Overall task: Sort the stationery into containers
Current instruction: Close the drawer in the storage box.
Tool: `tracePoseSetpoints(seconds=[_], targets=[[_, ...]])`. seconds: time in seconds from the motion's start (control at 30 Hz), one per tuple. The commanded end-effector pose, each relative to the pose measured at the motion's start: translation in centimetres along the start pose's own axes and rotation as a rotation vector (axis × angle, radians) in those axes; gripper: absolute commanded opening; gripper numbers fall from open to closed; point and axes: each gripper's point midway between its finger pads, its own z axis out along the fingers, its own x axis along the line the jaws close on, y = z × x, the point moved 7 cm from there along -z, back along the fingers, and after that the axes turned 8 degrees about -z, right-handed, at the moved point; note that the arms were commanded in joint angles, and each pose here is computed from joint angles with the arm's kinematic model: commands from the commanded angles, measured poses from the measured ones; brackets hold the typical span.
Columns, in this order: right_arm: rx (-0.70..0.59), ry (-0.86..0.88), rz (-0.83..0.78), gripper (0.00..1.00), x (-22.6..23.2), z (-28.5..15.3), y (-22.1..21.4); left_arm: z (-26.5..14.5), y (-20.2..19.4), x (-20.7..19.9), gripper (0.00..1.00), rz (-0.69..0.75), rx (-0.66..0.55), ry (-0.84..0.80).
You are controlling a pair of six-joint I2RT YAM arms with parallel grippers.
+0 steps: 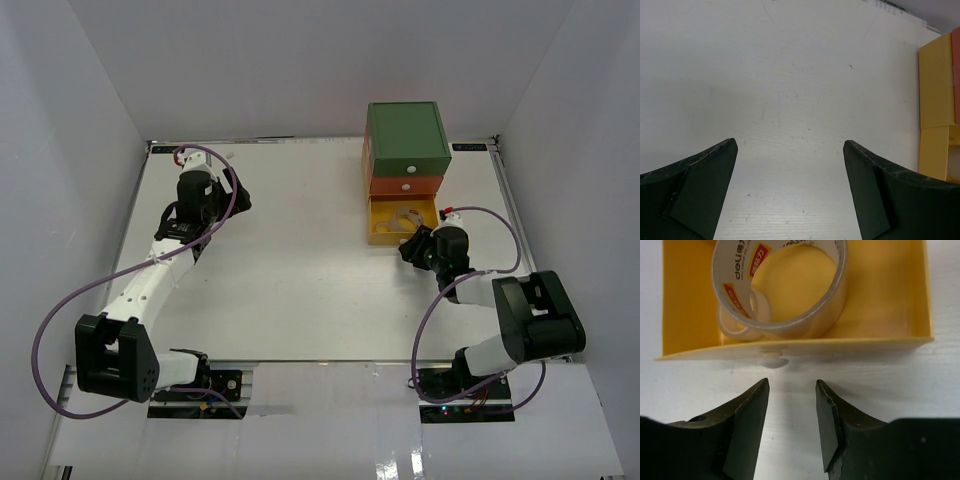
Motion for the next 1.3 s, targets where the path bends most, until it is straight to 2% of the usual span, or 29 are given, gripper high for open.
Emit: tracePoseSetpoints(seconds=[0.0,0.5,0.8,1.27], targets=[[-0.142,0.054,0.013,0.49,0.7,1.2,3.7,-0.3,1.3,-0.5,0.98,-0.002,-0.033,-0.014],[-0.227,0.098,0.007,0.49,0.8,5.3,7.9,0.0,1.1,-0.3,0.98,0.008,-0.029,0.005],[-0.234,0.120,0.022,0.49,0.3,6.9,7.8,0.1,1.0,-0.2,0.98,0.010,-0.026,0.008],[-0.310,0.165,0.043,0.55,0.6,8.6,10.1,0.1,1.0,-0.2,0.98,0.009,-0.024,0.008]])
